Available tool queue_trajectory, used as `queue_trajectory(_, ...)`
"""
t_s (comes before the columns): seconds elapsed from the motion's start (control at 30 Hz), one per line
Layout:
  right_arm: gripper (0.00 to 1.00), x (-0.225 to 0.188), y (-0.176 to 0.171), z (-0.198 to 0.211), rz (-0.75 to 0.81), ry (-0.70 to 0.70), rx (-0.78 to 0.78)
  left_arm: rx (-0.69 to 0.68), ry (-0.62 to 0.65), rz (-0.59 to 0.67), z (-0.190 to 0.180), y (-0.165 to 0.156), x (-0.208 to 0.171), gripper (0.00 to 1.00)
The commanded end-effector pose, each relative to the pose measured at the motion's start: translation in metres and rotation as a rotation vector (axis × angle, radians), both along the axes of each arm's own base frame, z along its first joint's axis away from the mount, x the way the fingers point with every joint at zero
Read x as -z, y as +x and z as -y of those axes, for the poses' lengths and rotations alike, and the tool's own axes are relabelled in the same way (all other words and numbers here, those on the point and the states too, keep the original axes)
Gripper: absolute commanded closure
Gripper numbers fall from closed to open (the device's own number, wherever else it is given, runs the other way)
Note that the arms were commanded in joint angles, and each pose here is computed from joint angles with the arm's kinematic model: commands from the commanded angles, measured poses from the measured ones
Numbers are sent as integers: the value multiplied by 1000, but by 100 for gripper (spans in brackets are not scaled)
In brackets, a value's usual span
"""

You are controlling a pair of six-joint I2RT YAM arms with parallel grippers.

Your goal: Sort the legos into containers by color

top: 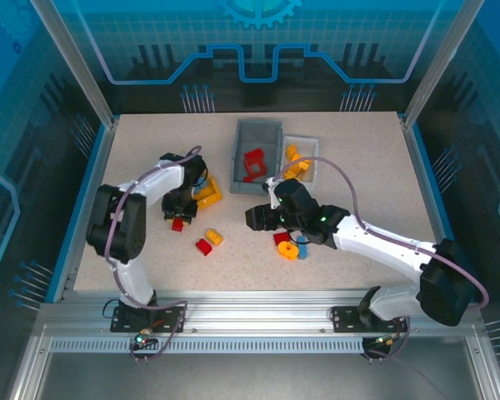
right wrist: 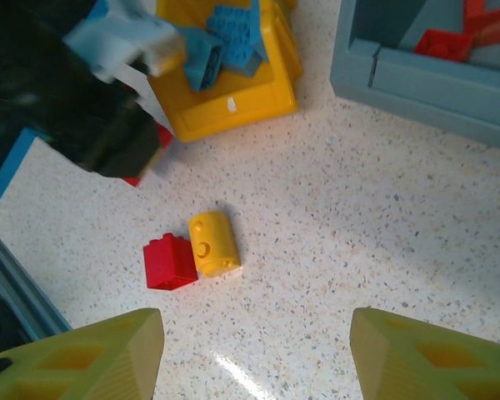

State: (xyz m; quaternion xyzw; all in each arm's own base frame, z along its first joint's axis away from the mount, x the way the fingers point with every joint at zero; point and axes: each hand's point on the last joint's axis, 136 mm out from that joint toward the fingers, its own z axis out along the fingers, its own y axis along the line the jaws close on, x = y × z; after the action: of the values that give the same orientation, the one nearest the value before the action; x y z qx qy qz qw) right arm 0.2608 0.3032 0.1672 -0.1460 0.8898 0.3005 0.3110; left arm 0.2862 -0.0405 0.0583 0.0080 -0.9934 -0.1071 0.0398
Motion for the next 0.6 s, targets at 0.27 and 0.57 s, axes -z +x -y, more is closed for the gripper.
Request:
queue_trajectory(0.27, 39, -28, 2, -1, 71, 48, 32, -89, -226, 341, 35, 16, -84, 86)
queue_trajectory(0.57, 39, -55, 11, 68, 232, 50, 307, 116, -495, 584, 181, 96, -148, 84)
